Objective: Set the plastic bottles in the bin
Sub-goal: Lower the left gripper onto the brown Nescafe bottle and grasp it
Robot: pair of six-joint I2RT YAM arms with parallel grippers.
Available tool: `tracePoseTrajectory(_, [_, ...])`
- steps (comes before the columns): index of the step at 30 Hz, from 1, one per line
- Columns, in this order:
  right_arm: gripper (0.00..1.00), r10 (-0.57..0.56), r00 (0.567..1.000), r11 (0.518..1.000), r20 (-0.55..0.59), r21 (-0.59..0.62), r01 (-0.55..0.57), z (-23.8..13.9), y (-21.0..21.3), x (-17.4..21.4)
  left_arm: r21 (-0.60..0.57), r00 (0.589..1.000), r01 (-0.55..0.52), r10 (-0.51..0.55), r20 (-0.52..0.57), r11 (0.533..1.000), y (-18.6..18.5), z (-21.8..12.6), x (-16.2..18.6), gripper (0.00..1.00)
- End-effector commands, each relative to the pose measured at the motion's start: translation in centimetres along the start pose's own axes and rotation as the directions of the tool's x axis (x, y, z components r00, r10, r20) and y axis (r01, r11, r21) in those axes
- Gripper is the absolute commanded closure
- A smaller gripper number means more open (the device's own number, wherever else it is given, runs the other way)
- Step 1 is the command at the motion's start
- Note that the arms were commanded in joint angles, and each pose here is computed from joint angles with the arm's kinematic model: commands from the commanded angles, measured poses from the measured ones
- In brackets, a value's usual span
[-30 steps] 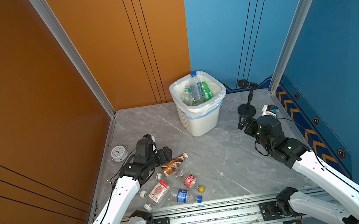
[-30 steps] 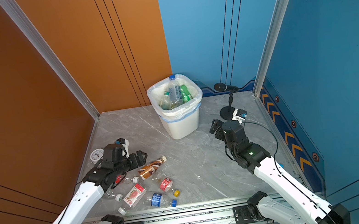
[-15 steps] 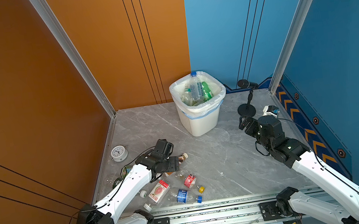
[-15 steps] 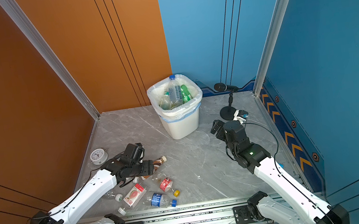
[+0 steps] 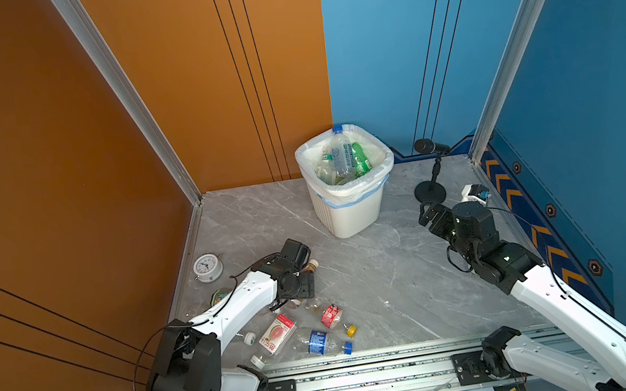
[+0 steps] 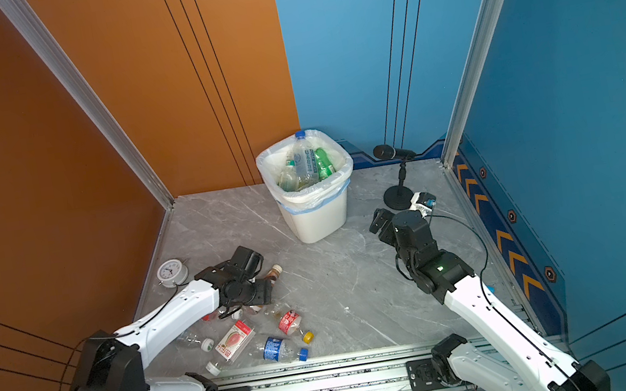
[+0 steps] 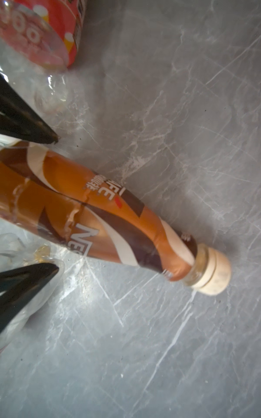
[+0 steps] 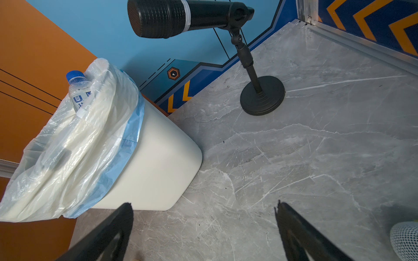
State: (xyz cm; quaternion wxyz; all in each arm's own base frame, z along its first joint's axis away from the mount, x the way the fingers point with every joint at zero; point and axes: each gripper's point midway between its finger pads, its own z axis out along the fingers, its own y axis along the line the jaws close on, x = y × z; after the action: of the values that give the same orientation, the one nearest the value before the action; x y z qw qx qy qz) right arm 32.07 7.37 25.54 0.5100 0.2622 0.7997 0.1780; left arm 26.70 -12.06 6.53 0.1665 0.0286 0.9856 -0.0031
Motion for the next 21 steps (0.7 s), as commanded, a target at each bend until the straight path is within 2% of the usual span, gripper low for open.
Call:
tracePoseTrajectory(1, [0.0,0.021,1.0,1.0,0.002,-0.006,-0.021,-0.1,-0.3,0.0,-0.011,1.0,-0.002,0.002,0.018,1.0,0.0,0.3,-1.4,0.16])
tracePoseTrajectory(8, [0.0,0.028,1.0,1.0,-0.001,-0.002,-0.028,0.1,-0.5,0.0,0.016,0.999,0.033,-0.033,-0.002,0.999,-0.1,1.9,-2.0,0.18])
tracePoseTrajectory(16, [0.0,0.04,0.999,0.999,0.0,-0.002,-0.04,0.3,-0.7,-0.2,0.036,0.999,0.054,-0.054,-0.002,0.998,-0.3,2.5,-3.3,0.38])
tracePoseTrajectory(21, [0.0,0.049,0.999,0.999,-0.002,-0.006,-0.049,0.4,-0.7,-0.2,0.062,0.996,0.069,-0.072,0.053,0.996,-0.4,1.1,-5.3,0.45])
